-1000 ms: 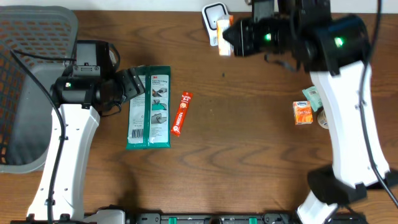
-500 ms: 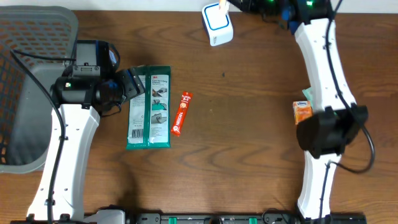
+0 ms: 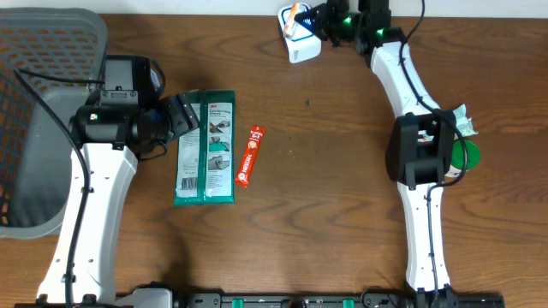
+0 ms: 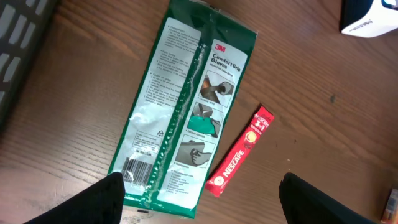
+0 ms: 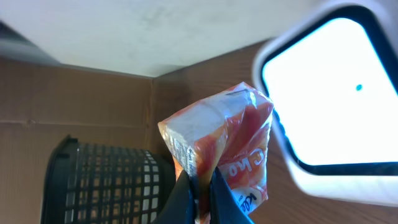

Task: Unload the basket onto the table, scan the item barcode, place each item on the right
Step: 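Lift the orange box with the right gripper up to the white scanner, then carry the orange box to the far right and release it by the jar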

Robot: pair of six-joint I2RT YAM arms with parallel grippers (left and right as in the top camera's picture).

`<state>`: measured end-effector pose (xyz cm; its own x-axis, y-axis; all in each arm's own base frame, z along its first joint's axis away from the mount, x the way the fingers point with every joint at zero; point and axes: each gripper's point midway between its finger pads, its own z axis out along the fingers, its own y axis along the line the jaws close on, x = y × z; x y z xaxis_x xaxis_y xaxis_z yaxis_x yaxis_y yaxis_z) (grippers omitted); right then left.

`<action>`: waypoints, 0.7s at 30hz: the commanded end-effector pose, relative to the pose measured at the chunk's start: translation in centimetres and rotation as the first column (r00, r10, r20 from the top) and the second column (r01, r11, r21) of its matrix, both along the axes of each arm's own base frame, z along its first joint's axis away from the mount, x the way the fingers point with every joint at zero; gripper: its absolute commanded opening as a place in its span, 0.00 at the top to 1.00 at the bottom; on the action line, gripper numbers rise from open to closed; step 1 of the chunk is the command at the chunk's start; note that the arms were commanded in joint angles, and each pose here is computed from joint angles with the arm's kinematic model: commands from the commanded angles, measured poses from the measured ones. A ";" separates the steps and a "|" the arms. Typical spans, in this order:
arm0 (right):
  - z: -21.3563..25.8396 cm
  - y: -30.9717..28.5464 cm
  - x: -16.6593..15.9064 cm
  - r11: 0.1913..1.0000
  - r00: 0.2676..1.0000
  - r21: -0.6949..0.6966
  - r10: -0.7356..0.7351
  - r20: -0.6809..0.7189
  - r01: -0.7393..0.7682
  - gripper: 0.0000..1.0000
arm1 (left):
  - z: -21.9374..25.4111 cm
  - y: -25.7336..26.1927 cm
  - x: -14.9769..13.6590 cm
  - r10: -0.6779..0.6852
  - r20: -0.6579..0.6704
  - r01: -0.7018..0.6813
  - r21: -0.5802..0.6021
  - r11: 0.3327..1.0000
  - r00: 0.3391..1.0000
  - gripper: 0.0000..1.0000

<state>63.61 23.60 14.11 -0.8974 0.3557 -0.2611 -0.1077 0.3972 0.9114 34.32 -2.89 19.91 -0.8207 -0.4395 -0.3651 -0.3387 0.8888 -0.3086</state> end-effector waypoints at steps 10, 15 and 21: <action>5.9 -0.5 -0.9 0.995 0.996 0.080 0.056 0.066 -0.061 0.98 | 0.4 0.2 0.1 0.001 0.009 -0.001 0.008 1.000 1.000 0.20; 13.7 -2.7 -4.2 1.000 0.994 -0.023 0.006 0.106 -0.004 0.99 | 0.4 0.2 0.1 0.001 0.009 -0.001 0.008 1.000 1.000 0.20; 21.3 -10.1 -12.9 0.839 0.960 -0.495 -0.105 0.259 0.226 0.99 | 0.4 0.2 0.1 0.001 0.009 -0.001 0.008 1.000 1.000 0.20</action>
